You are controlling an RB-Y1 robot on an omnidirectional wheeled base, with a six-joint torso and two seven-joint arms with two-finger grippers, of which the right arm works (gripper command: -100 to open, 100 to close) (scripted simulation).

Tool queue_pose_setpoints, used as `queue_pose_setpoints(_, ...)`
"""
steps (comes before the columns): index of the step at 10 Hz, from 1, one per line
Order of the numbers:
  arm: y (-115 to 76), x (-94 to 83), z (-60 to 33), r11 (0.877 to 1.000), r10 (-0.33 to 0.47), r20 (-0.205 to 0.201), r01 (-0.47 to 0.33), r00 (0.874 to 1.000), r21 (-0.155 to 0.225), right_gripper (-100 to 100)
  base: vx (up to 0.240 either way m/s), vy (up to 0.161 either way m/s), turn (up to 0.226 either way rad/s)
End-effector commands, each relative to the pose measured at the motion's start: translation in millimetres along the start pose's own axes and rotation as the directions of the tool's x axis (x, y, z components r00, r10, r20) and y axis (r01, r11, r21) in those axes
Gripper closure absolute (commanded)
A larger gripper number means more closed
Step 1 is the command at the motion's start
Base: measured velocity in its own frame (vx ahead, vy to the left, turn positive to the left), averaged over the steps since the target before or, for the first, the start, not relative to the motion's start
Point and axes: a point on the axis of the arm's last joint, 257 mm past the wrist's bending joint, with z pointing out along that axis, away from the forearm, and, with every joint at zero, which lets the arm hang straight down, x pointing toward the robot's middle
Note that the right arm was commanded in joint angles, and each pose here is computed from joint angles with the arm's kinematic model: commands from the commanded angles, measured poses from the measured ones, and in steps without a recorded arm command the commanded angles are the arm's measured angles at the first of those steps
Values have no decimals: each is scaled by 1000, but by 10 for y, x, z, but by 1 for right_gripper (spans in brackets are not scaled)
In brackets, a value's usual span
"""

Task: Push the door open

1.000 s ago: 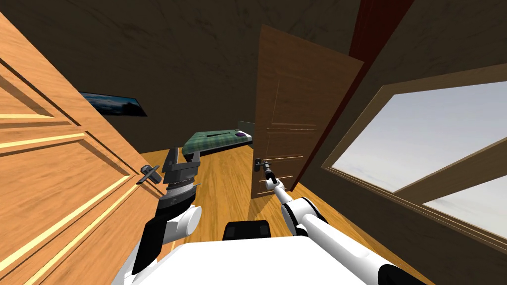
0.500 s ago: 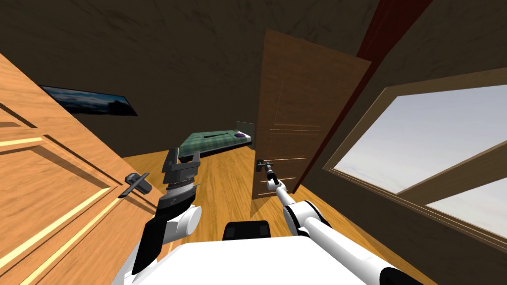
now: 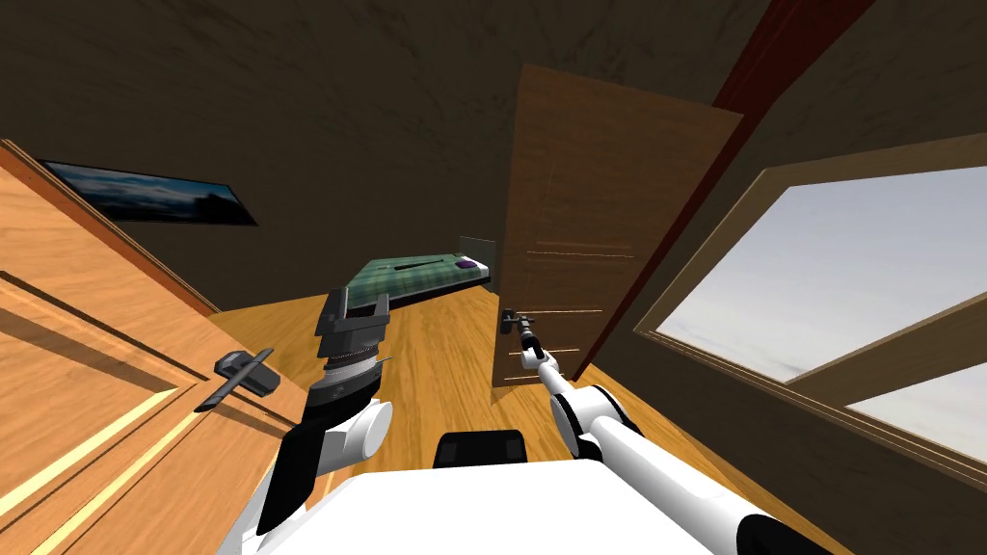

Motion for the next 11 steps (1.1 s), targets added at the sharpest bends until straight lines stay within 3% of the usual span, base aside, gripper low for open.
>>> queue_pose_setpoints(1, 56, -83, 2, 1000, -2, 12, 2, 1000, -13, 100, 124, 85, -37)
queue_pose_setpoints(6, 56, -299, -11, 1000, -1, 51, 1, 999, -13, 100, 120, 68, -39)
queue_pose_setpoints(11, 63, -703, -51, 1000, 2, 125, -1, 992, -15, 100, 171, 106, -58)
